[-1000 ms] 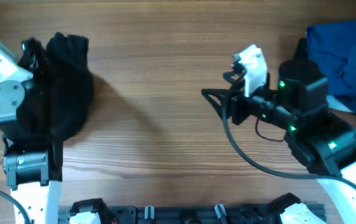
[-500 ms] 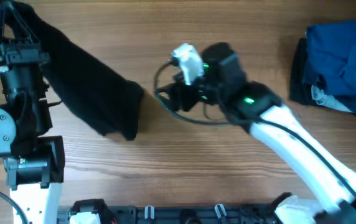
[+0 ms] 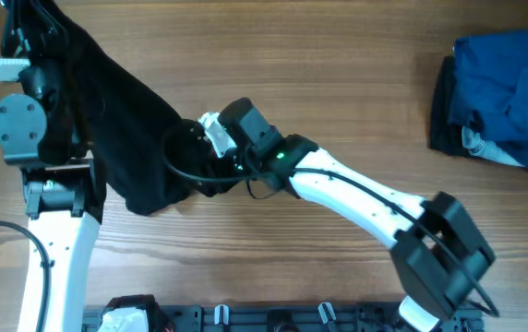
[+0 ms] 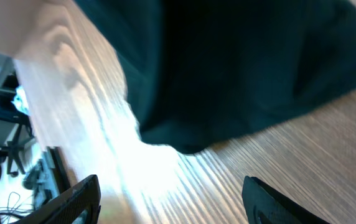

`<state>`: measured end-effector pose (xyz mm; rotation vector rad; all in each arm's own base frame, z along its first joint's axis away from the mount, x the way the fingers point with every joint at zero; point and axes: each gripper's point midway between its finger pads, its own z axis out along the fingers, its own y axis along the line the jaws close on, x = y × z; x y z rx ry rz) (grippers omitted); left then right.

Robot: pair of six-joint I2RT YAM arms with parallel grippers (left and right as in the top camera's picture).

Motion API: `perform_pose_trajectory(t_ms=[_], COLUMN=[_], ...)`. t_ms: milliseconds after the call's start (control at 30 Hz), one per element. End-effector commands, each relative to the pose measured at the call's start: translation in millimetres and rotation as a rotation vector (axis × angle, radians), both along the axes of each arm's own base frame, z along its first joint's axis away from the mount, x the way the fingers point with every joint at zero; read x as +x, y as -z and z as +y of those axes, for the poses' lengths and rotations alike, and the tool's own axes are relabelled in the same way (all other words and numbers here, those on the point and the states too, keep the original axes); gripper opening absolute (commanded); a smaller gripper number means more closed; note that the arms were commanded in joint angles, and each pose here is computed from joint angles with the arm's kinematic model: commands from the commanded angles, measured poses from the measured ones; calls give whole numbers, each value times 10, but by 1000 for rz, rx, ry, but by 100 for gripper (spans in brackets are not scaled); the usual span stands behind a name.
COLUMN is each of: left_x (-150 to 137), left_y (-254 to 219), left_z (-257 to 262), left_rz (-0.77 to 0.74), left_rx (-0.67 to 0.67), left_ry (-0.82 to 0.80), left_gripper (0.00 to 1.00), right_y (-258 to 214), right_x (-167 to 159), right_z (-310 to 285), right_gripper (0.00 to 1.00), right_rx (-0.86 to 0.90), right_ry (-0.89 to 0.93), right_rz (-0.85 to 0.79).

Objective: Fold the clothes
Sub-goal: 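Reach the right gripper to the garment and grasp its far corner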

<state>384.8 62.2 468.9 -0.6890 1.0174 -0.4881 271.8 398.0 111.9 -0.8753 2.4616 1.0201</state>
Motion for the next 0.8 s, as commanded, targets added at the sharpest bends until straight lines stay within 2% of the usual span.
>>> perform_pose_trajectory(t_ms=[0, 133, 333, 500, 567, 633, 767], left_x=[-193, -256, -267, -201, -156, -174, -508], left_y=[-467, -641, -662, -625, -445, -128, 663], left_z=[21, 14, 14, -171, -230, -268, -620], left_rz=[-113, -150, -157, -125, -27, 134, 511], left_rx=[-4, -3, -3, 43, 48, 42, 109], left_ry=[-22, -21, -20, 81, 116, 139, 332], left_gripper=[4, 4, 4, 4, 4, 4, 4], right_y=[180, 315, 493, 322, 249, 127, -317], right_x=[-32, -101, -285, -110, 41, 284, 917], right_z=[45, 129, 412, 529, 455, 274, -290], right_gripper=[74, 74, 72, 66, 65, 66, 66], right_rx=[-18, -24, 10, 94, 105, 117, 165], right_ry=[-2, 14, -15, -5, 23, 70, 180], right_rz=[44, 96, 136, 60, 48, 23, -101])
